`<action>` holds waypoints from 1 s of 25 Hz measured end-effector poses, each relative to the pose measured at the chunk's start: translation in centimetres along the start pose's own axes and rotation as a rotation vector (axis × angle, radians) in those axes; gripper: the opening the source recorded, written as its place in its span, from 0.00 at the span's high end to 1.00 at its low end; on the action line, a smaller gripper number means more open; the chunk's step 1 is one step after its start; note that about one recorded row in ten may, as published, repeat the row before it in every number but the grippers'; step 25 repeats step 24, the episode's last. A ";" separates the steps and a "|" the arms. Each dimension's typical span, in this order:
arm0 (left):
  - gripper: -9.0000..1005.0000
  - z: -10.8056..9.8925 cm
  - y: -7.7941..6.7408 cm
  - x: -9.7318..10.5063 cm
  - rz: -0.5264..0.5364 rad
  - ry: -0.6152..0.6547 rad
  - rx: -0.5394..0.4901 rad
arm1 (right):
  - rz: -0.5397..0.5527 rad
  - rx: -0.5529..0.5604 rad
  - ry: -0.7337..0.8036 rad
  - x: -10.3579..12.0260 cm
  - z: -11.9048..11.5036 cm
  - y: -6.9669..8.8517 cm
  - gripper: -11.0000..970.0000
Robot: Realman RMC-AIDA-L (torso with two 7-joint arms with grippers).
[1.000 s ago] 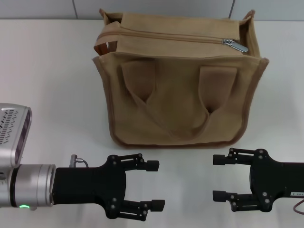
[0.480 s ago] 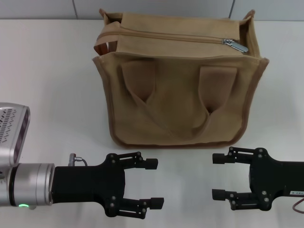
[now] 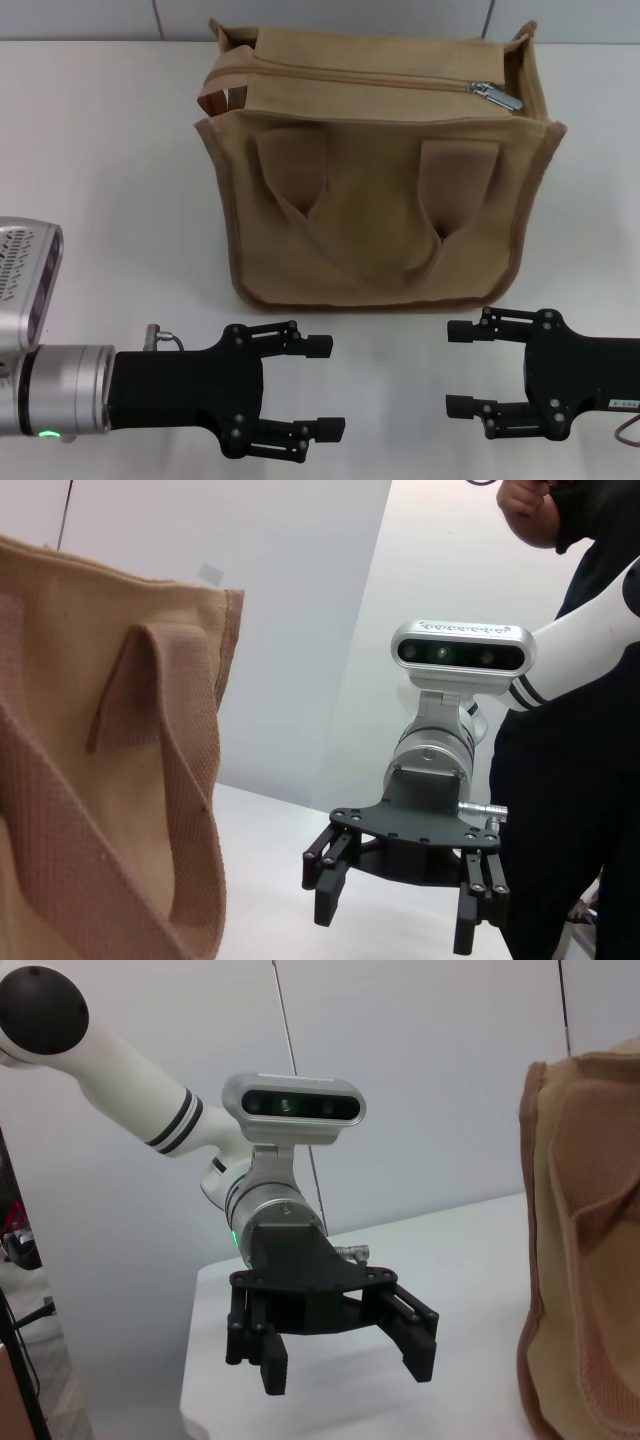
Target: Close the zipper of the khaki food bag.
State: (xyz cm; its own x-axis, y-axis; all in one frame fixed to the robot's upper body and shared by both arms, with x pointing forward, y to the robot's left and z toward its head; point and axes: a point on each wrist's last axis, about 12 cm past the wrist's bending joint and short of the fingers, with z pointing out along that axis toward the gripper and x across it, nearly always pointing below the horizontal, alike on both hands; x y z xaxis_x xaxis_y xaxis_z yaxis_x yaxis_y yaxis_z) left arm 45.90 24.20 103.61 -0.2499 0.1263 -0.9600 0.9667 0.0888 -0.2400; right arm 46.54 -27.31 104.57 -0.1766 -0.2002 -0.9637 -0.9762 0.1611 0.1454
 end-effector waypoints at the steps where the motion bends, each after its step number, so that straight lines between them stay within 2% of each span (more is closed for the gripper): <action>1: 0.17 0.0 0.0 0.0 0.000 0.000 0.001 | 0.000 0.002 0.001 0.0 0.0 0.0 0.22; 25: 0.17 0.0 0.0 0.0 -0.007 0.000 0.000 | -0.001 0.009 0.007 0.1 0.0 -0.1 0.22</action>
